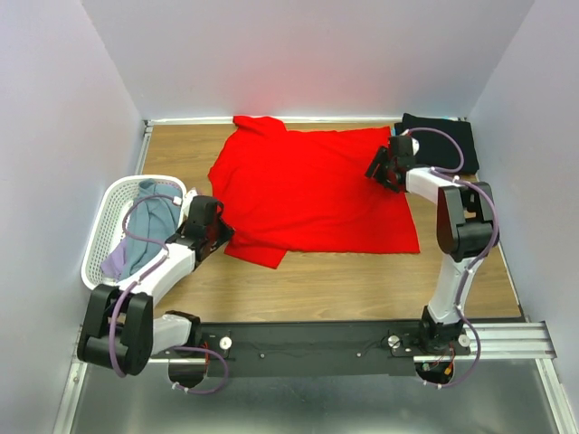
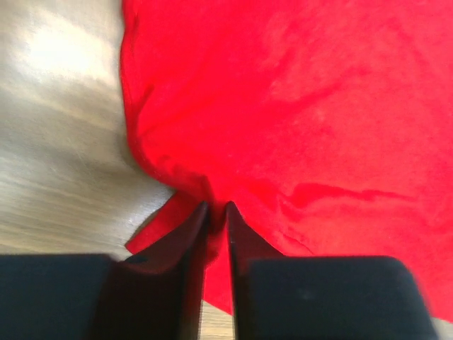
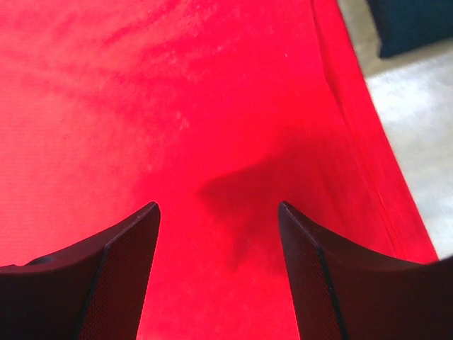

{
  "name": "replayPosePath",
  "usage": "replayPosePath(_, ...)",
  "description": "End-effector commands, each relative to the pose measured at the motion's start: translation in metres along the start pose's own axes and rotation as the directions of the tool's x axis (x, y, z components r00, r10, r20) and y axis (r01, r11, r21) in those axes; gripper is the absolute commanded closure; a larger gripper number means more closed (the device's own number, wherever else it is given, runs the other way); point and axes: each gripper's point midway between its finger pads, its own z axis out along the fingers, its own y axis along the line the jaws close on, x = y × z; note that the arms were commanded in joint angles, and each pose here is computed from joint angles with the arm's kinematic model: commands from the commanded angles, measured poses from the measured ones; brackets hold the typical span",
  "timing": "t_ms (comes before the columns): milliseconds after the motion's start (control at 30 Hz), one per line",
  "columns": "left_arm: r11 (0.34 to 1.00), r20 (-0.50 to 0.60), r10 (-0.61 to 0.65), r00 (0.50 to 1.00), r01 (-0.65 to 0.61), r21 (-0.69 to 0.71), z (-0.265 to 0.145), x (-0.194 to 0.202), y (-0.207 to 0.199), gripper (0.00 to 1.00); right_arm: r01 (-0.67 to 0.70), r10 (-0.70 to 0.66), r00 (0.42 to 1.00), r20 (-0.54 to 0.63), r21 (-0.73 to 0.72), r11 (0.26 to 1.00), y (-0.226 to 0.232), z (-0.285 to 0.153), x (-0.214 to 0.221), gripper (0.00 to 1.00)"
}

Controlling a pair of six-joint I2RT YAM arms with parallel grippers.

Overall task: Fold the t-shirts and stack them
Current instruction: Flatten the tshirt out

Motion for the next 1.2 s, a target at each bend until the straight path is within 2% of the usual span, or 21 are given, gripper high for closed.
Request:
replayPosePath(0,0.999,0.095,0.045,0.994,-0.048,0.024,-0.012,-0.027,-0.014,0.68,0.005,-0.005,1.0,0.005,-0.019,1.0,0.004,-0.042,-0.015,0.25)
replayPosePath(33,0.999,0.118,0.044,0.992,-0.045,0.012,-0.016,-0.033,-0.012,0.59,-0.002,0.002,1.0,0.011,-0.014,1.0,0.003,-0.048,-0.016,0.25)
replayPosePath(67,0.999,0.119,0.043,0.992,-0.042,-0.005,-0.018,-0.032,-0.008,0.58,-0.012,0.012,1.0,-0.002,0.003,1.0,-0.004,-0.053,-0.009,0.25)
replayPosePath(133,1.0,0.138,0.02,0.99,-0.019,-0.009,-0.023,-0.033,-0.004,0.47,-0.02,0.02,1.0,0.002,0.005,1.0,-0.007,-0.065,-0.004,0.25)
replayPosePath(167,1.0,0.145,0.007,0.989,-0.004,-0.02,-0.025,-0.032,0.0,0.47,-0.026,0.026,0.999,0.026,-0.006,1.0,-0.006,-0.079,-0.01,0.25)
replayPosePath(233,0.999,0.145,-0.03,0.989,0.035,-0.029,-0.03,-0.024,0.011,0.47,-0.038,0.038,0.999,0.004,0.018,0.999,-0.02,-0.088,0.008,0.25)
replayPosePath(400,0.994,0.136,-0.099,0.986,0.103,-0.022,-0.035,0.003,0.034,0.55,-0.067,0.067,0.997,0.042,-0.005,0.998,-0.031,-0.133,0.02,0.26)
replayPosePath(433,0.994,0.146,-0.11,0.983,0.113,-0.012,-0.038,0.004,0.034,0.58,-0.066,0.066,0.998,0.022,0.007,0.998,-0.04,-0.136,0.034,0.26)
replayPosePath(600,0.989,0.156,-0.14,0.978,0.145,-0.025,-0.041,0.017,0.033,0.6,-0.074,0.074,0.997,0.035,0.024,0.997,-0.055,-0.155,0.048,0.27)
replayPosePath(767,0.986,0.17,-0.071,0.983,0.094,-0.136,-0.028,0.016,0.041,0.61,-0.088,0.087,0.996,0.035,0.026,0.996,-0.06,-0.165,0.056,0.27)
replayPosePath(833,0.983,0.149,-0.033,0.988,0.059,-0.174,-0.022,0.022,0.043,0.66,-0.09,0.089,0.995,0.047,0.026,0.996,-0.061,-0.168,0.053,0.27)
replayPosePath(1167,0.98,0.139,0.051,0.989,-0.023,-0.197,-0.022,0.034,0.022,0.69,-0.073,0.07,0.995,0.068,0.039,0.997,-0.058,-0.169,0.039,0.27)
